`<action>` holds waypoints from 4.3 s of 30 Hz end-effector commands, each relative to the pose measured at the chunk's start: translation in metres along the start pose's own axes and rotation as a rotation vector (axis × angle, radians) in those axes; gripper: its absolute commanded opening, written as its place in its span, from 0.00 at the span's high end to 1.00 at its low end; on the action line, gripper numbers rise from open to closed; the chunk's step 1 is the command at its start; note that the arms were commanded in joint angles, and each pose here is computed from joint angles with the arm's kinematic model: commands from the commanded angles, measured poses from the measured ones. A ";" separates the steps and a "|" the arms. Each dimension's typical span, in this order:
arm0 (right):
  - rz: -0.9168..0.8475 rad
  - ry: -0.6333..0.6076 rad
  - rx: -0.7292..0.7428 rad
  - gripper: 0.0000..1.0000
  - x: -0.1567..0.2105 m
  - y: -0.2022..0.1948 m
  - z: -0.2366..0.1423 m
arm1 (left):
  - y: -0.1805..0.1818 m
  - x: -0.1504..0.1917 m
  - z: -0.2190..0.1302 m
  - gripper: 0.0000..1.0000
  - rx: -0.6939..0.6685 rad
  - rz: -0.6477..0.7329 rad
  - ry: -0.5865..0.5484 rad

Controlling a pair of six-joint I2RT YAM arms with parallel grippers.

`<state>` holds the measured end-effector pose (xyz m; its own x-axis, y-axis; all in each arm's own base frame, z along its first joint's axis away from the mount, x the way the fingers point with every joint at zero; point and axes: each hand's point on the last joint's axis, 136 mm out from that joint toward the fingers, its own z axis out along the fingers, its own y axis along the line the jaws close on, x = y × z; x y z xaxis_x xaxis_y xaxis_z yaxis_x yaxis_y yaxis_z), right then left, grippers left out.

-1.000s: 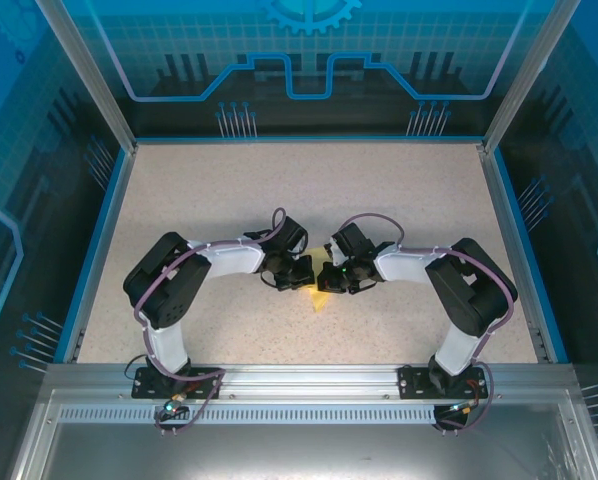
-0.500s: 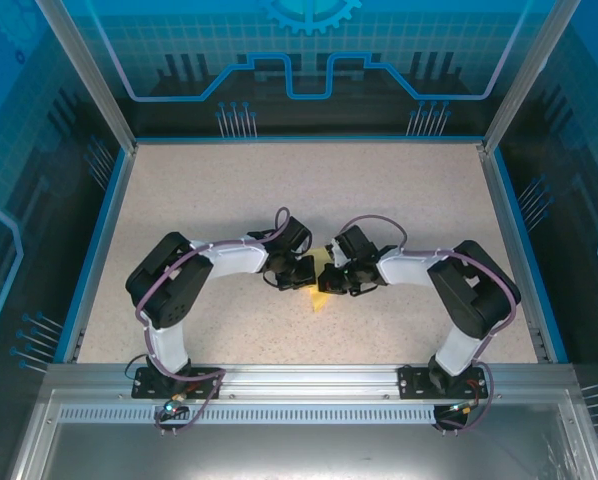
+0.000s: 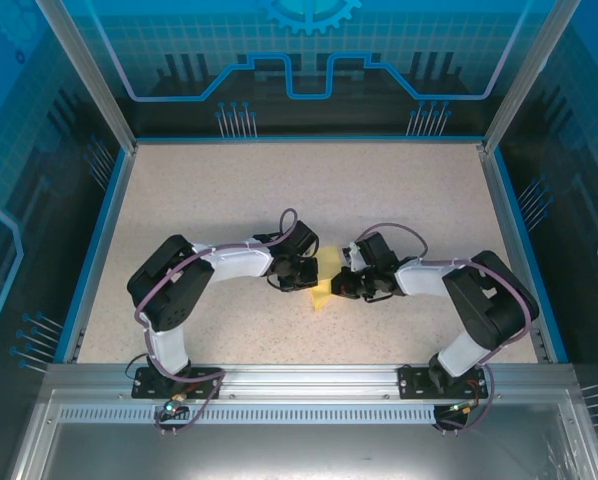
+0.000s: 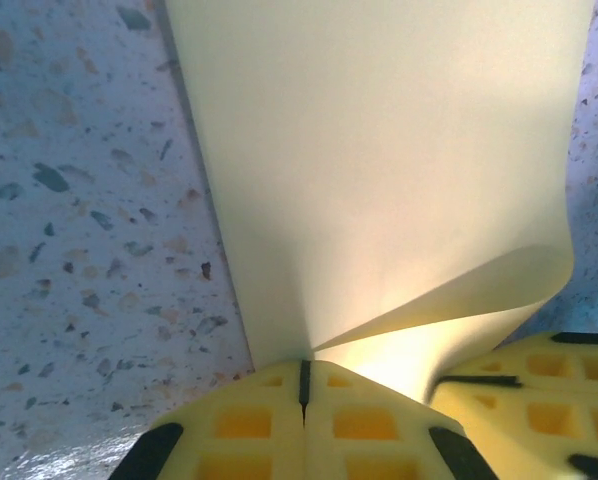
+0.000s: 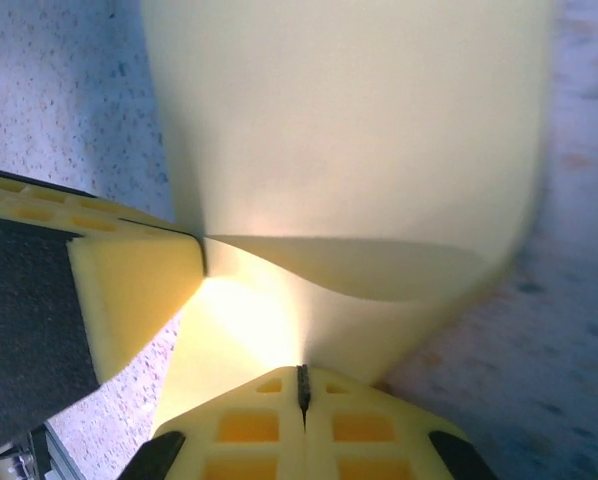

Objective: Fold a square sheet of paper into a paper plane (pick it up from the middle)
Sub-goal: Third fold the triangle at the center of the table.

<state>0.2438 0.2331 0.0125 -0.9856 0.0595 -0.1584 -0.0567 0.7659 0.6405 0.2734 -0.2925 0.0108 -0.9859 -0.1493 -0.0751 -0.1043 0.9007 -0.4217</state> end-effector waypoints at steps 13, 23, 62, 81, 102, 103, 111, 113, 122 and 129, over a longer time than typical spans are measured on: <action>-0.043 0.011 0.009 1.00 -0.019 0.019 0.010 | 0.082 0.035 0.016 1.00 -0.344 -0.016 0.113; 0.086 -0.039 0.082 1.00 -0.033 -0.033 0.002 | 0.098 0.043 0.020 1.00 -0.404 -0.022 0.142; 0.082 0.031 -0.029 1.00 0.041 0.045 0.015 | 0.088 0.038 0.025 1.00 -0.347 -0.034 0.117; 0.100 0.106 0.032 1.00 0.068 0.023 0.021 | 0.091 0.038 0.026 1.00 -0.359 -0.040 0.117; 0.036 0.137 0.011 1.00 0.071 0.037 0.024 | 0.090 0.037 0.025 1.00 -0.359 -0.040 0.114; 0.036 0.149 0.015 1.00 0.075 0.036 0.025 | 0.090 0.037 0.025 1.00 -0.358 -0.039 0.114; 0.045 0.207 0.076 1.00 0.105 0.013 0.017 | 0.091 0.038 0.026 1.00 -0.363 -0.041 0.113; 0.036 0.176 0.064 1.00 0.097 0.017 0.010 | 0.091 0.038 0.026 1.00 -0.362 -0.039 0.112; -0.028 -0.047 0.001 1.00 0.022 0.047 -0.018 | 0.089 0.037 0.025 1.00 -0.353 -0.041 0.111; -0.044 -0.029 -0.019 1.00 0.009 0.058 0.005 | 0.088 0.037 0.024 1.00 -0.350 -0.044 0.109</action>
<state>0.2261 0.2726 0.0442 -0.9798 0.0662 -0.1889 -0.0732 0.7600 0.6458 0.2749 -0.2925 0.0095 -0.9865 -0.1449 -0.0763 -0.1057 0.9192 -0.3793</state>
